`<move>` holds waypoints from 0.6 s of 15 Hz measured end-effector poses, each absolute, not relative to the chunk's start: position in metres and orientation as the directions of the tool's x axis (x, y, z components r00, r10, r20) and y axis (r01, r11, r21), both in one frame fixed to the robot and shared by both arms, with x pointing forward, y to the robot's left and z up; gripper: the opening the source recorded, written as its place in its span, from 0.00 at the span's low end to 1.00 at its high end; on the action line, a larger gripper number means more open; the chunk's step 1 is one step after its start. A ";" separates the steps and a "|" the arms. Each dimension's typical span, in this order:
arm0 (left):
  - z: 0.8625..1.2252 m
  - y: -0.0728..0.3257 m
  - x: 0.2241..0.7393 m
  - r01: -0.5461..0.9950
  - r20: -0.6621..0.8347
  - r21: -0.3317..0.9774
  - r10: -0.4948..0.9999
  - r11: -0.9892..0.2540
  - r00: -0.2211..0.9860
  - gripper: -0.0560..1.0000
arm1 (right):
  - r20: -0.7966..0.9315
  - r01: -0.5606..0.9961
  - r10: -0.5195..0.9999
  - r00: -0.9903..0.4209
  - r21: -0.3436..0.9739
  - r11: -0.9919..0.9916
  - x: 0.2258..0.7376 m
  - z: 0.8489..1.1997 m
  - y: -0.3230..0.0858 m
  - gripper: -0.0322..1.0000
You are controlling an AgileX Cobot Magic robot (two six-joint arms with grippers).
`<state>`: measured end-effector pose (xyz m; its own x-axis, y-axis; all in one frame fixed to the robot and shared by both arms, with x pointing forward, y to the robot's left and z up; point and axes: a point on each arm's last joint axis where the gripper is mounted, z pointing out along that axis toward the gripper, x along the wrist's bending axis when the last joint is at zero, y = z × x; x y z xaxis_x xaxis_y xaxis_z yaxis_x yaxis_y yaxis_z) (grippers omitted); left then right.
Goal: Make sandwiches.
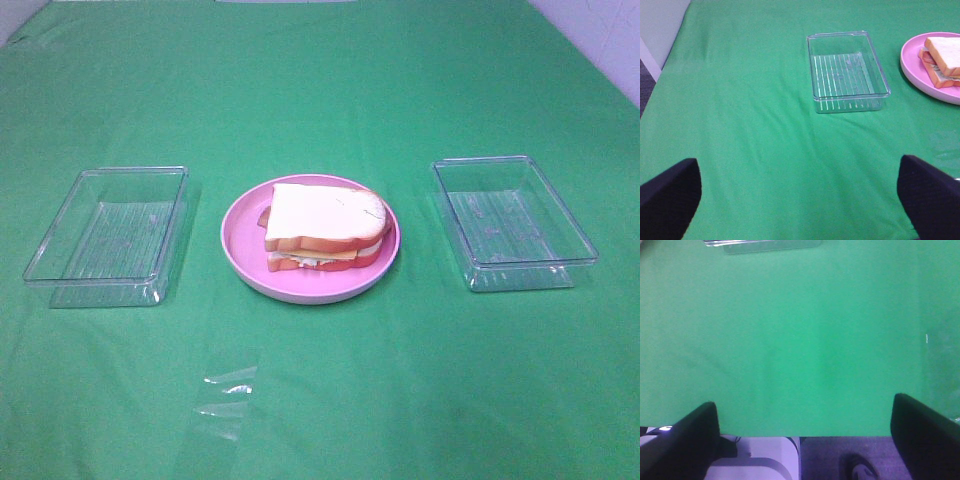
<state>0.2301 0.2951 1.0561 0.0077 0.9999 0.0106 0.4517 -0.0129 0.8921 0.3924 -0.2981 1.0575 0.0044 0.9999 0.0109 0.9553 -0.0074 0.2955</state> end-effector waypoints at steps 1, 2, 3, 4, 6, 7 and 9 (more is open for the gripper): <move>1.056 0.295 0.230 0.452 0.011 0.892 1.000 -0.013 0.008 0.98 | 0.012 0.938 1.000 0.004 0.346 -0.007 0.374 1.067 -0.298 0.89; 1.056 0.295 0.230 0.452 0.011 0.892 1.000 -0.013 0.008 0.98 | 0.016 0.913 1.000 0.011 0.408 -0.016 0.354 1.078 -0.298 0.89; 1.056 0.295 0.230 0.452 0.011 0.892 1.000 -0.013 0.008 0.98 | 0.021 0.878 1.000 0.018 0.478 -0.026 0.335 1.087 -0.298 0.89; 1.056 0.295 0.230 0.452 0.011 0.892 1.000 -0.013 0.008 0.98 | 0.032 0.808 0.999 0.032 0.588 -0.044 0.303 1.096 -0.298 0.89; 1.056 0.295 0.230 0.452 0.011 0.892 1.000 -0.013 0.008 0.98 | 0.026 0.761 0.999 0.033 0.647 -0.042 0.284 1.094 -0.299 0.89; 1.056 0.295 0.230 0.452 0.011 0.892 1.000 -0.013 0.008 0.98 | 0.011 0.738 0.999 0.039 0.674 -0.037 0.272 1.088 -0.300 0.89; 1.056 0.295 0.230 0.452 0.011 0.892 1.000 -0.013 0.008 0.98 | -0.024 0.702 0.998 0.057 0.712 -0.023 0.254 1.070 -0.304 0.89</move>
<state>0.2301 0.2951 1.0561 0.0077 0.9999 0.0106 0.4517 -0.0129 0.8921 0.2541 -0.3036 1.0700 0.0566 0.9981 -0.0236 0.7017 -0.0230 0.7121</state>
